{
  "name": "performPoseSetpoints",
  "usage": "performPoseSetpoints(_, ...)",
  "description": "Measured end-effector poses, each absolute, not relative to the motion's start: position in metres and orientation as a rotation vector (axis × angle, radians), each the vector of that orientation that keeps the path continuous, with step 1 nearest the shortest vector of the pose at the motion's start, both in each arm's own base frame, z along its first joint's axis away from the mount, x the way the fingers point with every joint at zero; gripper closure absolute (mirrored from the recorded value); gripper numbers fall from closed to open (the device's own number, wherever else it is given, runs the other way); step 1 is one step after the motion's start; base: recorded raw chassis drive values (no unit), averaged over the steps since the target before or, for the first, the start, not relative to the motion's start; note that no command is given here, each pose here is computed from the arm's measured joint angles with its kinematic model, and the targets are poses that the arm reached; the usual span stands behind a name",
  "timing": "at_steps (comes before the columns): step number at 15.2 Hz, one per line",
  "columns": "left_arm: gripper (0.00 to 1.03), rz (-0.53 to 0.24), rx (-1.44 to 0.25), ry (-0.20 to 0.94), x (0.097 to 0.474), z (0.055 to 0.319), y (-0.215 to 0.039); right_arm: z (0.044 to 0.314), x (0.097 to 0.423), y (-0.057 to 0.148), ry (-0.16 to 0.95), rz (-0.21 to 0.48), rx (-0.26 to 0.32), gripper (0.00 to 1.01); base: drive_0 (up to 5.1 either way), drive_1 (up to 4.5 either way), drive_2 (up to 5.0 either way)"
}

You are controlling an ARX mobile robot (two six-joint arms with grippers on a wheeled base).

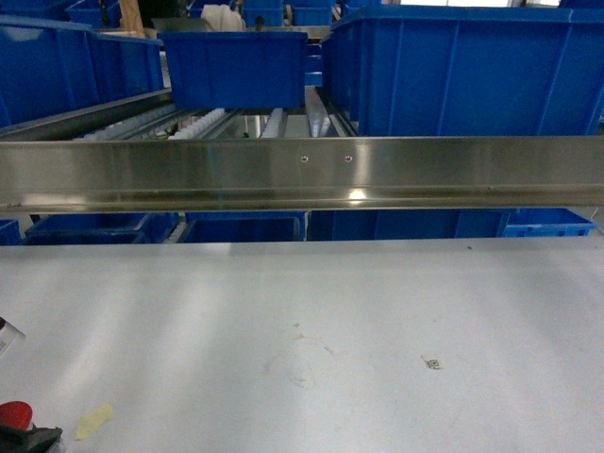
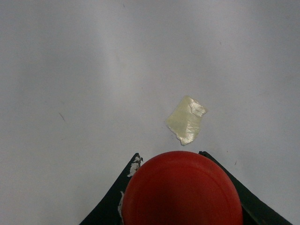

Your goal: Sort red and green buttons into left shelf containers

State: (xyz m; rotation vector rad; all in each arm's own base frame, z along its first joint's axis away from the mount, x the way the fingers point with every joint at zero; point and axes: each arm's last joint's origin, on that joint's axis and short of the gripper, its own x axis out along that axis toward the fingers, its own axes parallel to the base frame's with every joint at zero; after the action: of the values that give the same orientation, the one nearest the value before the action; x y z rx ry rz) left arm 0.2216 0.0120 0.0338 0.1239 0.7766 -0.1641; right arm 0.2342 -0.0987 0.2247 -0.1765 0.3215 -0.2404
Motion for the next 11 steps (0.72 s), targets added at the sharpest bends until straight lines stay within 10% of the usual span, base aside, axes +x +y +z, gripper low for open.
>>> performPoseSetpoints(11, 0.73, -0.164, 0.163, 0.682, 0.211, 0.060, 0.012, 0.225, 0.234, -0.099, 0.322, -0.240, -0.176, 0.72, 0.0, 0.00, 0.0)
